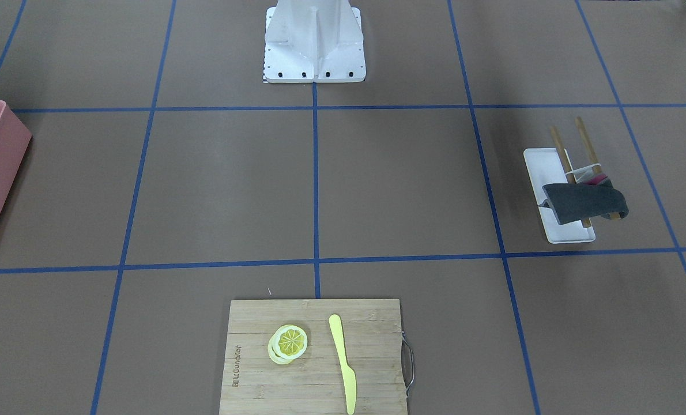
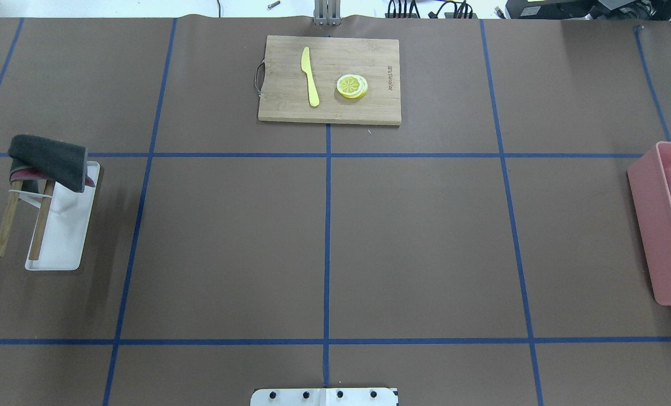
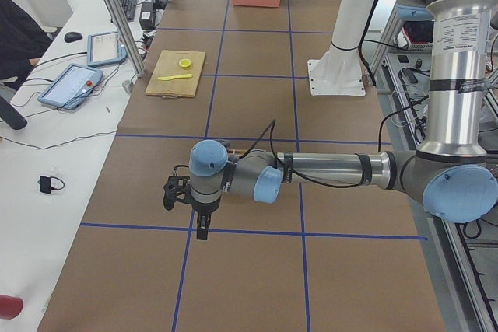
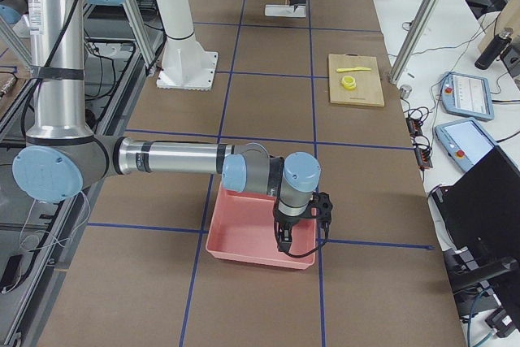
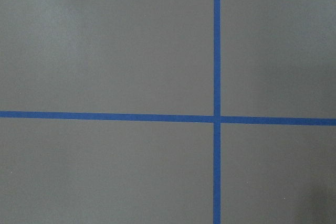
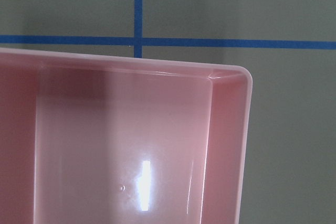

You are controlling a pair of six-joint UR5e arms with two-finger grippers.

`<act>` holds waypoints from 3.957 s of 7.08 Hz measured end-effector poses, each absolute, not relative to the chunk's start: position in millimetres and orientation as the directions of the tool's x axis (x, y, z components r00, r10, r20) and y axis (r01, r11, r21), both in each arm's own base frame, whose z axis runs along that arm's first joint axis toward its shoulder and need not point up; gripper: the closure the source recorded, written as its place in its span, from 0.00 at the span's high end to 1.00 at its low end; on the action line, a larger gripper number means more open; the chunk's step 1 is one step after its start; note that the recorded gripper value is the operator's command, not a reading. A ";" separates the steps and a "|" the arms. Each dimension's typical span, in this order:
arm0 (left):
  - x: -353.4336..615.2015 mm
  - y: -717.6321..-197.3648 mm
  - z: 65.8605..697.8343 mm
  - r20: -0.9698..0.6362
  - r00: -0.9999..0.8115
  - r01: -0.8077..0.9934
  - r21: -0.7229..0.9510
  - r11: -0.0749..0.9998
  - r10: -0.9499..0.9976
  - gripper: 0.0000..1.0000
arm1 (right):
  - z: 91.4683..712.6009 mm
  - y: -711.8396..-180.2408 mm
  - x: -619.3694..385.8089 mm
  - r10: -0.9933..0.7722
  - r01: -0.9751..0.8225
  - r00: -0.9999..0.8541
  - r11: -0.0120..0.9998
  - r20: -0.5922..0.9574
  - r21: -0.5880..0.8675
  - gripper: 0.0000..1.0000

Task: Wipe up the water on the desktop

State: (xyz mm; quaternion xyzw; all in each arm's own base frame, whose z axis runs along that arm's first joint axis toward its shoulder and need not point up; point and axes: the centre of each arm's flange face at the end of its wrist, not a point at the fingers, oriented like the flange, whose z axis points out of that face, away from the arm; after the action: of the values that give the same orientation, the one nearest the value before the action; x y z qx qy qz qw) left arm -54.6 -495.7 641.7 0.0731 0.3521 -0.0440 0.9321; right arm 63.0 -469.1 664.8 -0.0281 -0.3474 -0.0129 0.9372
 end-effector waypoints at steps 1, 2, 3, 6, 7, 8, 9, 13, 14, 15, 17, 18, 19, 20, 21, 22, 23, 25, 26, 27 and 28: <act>-54.3 -495.6 641.8 -0.664 0.747 0.133 0.104 0.986 -0.031 0.98 | 663.7 -469.1 62.9 -0.006 0.043 0.758 0.998 0.653 -0.042 1.00; -53.6 -495.0 642.6 -0.671 0.741 0.131 0.100 0.986 -0.031 0.98 | 662.0 -469.3 62.5 -0.007 0.043 0.754 0.998 0.656 -0.039 1.00; -52.8 -494.4 643.6 -0.678 0.734 0.129 0.094 0.987 -0.031 0.98 | 660.9 -469.7 62.1 -0.007 0.043 0.750 0.998 0.662 -0.037 1.00; -52.2 -493.8 647.2 -0.683 0.729 0.128 0.085 0.988 -0.035 0.98 | 654.9 -473.9 61.0 -0.013 0.042 0.738 0.999 0.674 -0.027 1.00; -52.2 -493.7 647.7 -0.683 0.729 0.128 0.085 0.988 -0.036 0.98 | 654.7 -473.7 60.6 -0.013 0.042 0.735 0.999 0.678 -0.026 1.00; -52.2 -493.7 648.1 -0.684 0.729 0.128 0.084 0.988 -0.037 0.98 | 653.9 -473.5 60.4 -0.012 0.041 0.728 0.999 0.686 -0.026 1.00; -52.1 -493.5 649.1 -0.684 0.729 0.128 0.082 0.988 -0.038 0.98 | 652.4 -473.3 60.6 -0.012 0.039 0.722 0.999 0.692 -0.023 1.00; -52.1 -493.9 650.6 -0.683 0.729 0.127 0.080 0.989 -0.038 0.98 | 645.3 -476.8 62.1 -0.016 0.035 0.716 0.999 0.698 -0.013 1.00; -52.1 -494.4 650.3 -0.683 0.729 0.127 0.081 0.989 -0.037 0.98 | 645.6 -476.7 62.2 -0.014 0.034 0.716 0.999 0.698 -0.015 1.00; -52.2 -494.5 650.1 -0.683 0.730 0.127 0.082 0.989 -0.037 0.98 | 645.9 -476.6 62.2 -0.013 0.034 0.716 0.999 0.698 -0.016 1.00; -52.1 -494.3 649.9 -0.683 0.729 0.126 0.084 0.988 -0.034 0.98 | 646.9 -475.6 62.2 -0.011 0.034 0.715 0.999 0.699 -0.019 1.00; -52.1 -494.5 648.5 -0.684 0.729 0.126 0.088 0.988 -0.032 0.98 | 646.7 -475.4 62.1 -0.010 0.033 0.715 0.999 0.700 -0.020 1.00; -52.1 -495.1 646.4 -0.684 0.729 0.126 0.094 0.988 -0.028 0.98 | 646.7 -475.1 62.1 -0.009 0.032 0.714 0.999 0.700 -0.020 1.00; -52.3 -496.1 644.1 -0.682 0.731 0.126 0.100 0.987 -0.024 0.98 | 646.3 -474.7 62.1 -0.009 0.032 0.714 0.999 0.700 -0.020 1.00; -52.0 -499.0 641.2 -0.682 0.731 0.126 0.106 0.986 -0.020 0.98 | 645.6 -474.2 62.1 -0.010 0.032 0.715 0.999 0.699 -0.018 1.00; -51.3 -501.3 639.5 -0.686 0.727 0.125 0.108 0.986 -0.017 0.98 | 645.7 -473.5 62.2 -0.010 0.032 0.714 0.999 0.700 -0.018 1.00; -50.3 -499.5 639.4 -0.695 0.719 0.122 0.107 0.987 -0.013 0.98 | 646.4 -472.6 62.5 -0.010 0.031 0.714 0.999 0.700 -0.018 1.00; -48.6 -493.0 636.5 -0.706 0.708 0.113 0.138 0.984 0.018 0.98 | 644.6 -471.8 62.7 -0.011 0.029 0.713 0.999 0.701 -0.014 1.00; -47.4 -492.5 633.2 -0.710 0.703 0.114 0.150 0.982 0.027 0.98 | 641.2 -472.1 62.6 -0.013 0.027 0.713 1.000 0.701 -0.009 1.00; -43.8 -495.3 624.9 -0.725 0.689 0.130 0.144 0.981 0.015 0.98 | 638.7 -472.5 62.5 -0.015 0.026 0.715 1.000 0.699 -0.005 1.00; -32.9 -499.1 608.7 -0.759 0.651 0.156 0.111 0.981 -0.017 0.98 | 637.3 -472.7 62.5 -0.015 0.026 0.718 1.000 0.696 -0.006 1.00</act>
State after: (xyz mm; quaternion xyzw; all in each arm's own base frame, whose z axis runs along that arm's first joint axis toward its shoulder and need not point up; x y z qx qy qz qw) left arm -32.9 -499.1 608.7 0.0836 0.4148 -0.0479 0.9048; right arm 62.5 -472.7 637.3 -0.0075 -0.3757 -0.0110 0.9267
